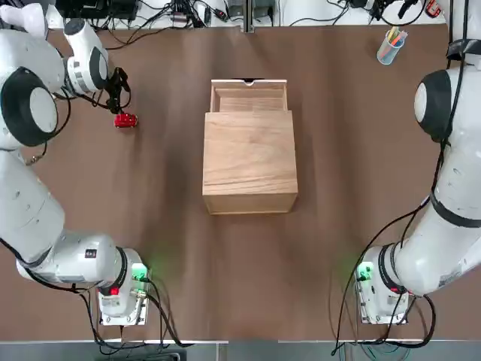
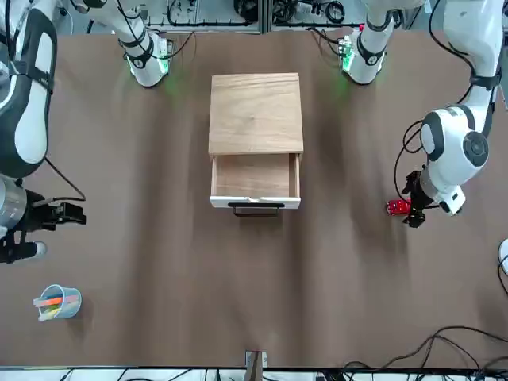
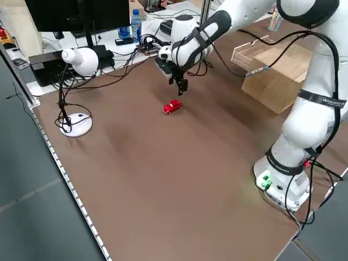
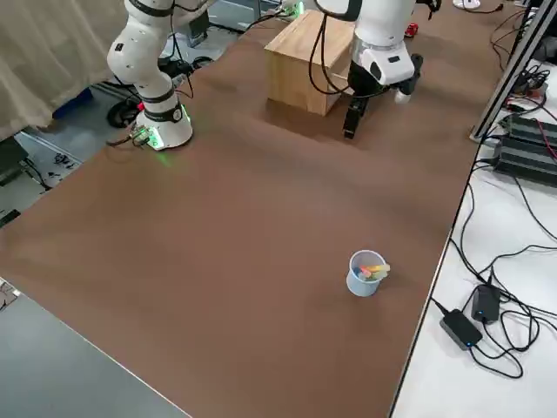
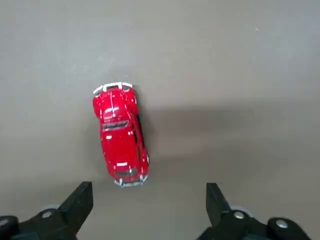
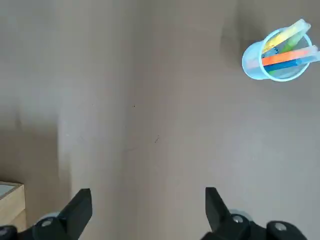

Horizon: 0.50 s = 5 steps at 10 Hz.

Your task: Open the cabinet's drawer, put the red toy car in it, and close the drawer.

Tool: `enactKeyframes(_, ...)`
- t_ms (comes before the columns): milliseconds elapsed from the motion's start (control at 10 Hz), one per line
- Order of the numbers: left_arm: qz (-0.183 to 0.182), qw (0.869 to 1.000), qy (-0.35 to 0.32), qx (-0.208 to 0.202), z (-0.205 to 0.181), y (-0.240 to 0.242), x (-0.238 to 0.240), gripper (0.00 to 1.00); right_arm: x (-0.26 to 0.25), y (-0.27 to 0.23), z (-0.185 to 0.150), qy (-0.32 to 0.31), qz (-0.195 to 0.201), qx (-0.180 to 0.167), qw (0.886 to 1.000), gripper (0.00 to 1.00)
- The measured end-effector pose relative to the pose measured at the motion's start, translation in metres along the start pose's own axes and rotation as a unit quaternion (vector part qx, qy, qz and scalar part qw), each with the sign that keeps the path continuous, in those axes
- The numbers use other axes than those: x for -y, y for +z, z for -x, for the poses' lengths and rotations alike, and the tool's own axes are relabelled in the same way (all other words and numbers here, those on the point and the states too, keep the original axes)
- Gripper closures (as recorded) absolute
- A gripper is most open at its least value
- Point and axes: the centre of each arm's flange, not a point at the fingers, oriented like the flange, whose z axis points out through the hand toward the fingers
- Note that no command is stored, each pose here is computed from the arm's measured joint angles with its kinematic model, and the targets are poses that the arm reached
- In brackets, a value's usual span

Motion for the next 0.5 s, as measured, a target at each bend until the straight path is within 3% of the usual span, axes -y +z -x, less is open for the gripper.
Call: enactKeyframes(500,-0.010,1.000,0.011,-0.012,0.001,0.039,0.026,0.00,-0.015,-0.027,0.013,0.027,-0.007,-0.011,1.000,0.00)
